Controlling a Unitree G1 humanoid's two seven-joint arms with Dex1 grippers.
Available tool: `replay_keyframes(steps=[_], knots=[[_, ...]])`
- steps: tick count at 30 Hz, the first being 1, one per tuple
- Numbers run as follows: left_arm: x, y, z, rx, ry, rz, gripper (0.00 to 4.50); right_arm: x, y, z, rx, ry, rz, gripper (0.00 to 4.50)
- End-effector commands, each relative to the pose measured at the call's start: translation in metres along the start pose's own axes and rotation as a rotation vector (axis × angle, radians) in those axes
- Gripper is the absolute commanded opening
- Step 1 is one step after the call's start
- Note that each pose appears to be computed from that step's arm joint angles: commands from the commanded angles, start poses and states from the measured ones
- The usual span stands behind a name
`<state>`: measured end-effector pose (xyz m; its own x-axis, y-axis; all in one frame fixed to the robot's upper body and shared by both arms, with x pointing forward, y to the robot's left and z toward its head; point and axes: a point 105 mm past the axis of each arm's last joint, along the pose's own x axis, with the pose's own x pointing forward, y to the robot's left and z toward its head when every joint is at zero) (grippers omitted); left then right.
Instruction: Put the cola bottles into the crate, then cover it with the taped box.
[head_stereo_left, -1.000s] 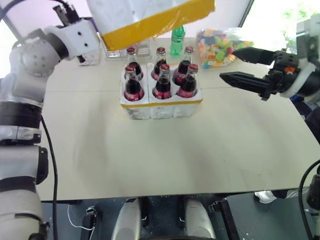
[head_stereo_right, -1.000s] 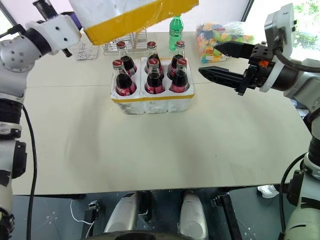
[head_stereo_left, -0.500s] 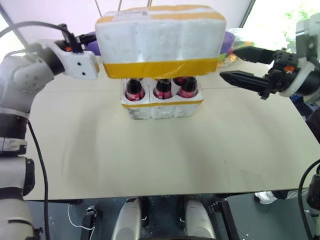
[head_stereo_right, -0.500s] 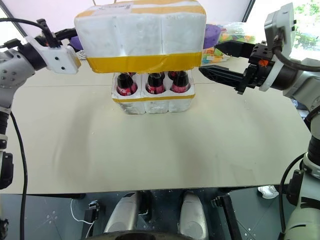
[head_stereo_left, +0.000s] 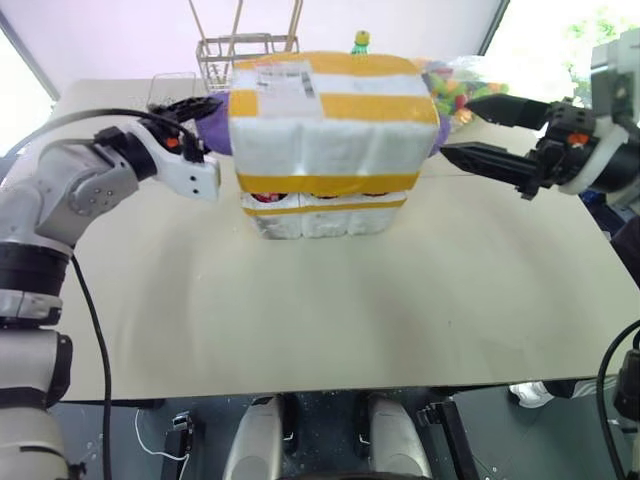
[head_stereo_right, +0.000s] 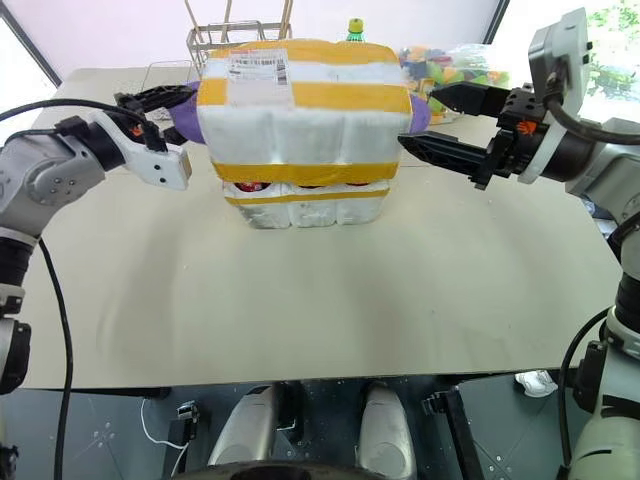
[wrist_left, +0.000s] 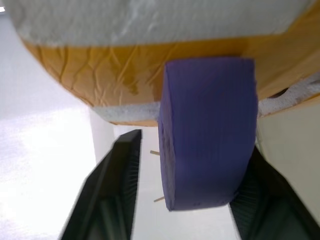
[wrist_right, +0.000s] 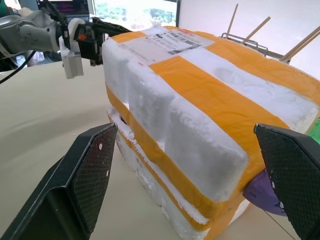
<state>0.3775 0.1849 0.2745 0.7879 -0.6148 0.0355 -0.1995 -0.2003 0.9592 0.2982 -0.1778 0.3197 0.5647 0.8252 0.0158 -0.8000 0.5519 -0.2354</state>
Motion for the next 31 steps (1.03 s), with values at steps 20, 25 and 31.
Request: replay_keyframes(steps=[20, 25, 31], knots=[[-0.104, 0.0, 0.017, -1.575, -0.059, -0.23, 4.46, -0.034, -0.014, -0.052, 0.004, 0.157, -0.065, 4.5], [-0.128, 0.01, 0.015, -1.726, -0.127, -0.369, 4.46, -0.033, -0.018, -0.055, -0.005, 0.153, -0.075, 4.5], [-0.124, 0.034, 0.006, -1.691, -0.164, -0.341, 4.46, -0.03, -0.023, -0.054, -0.001, 0.131, -0.089, 4.5]])
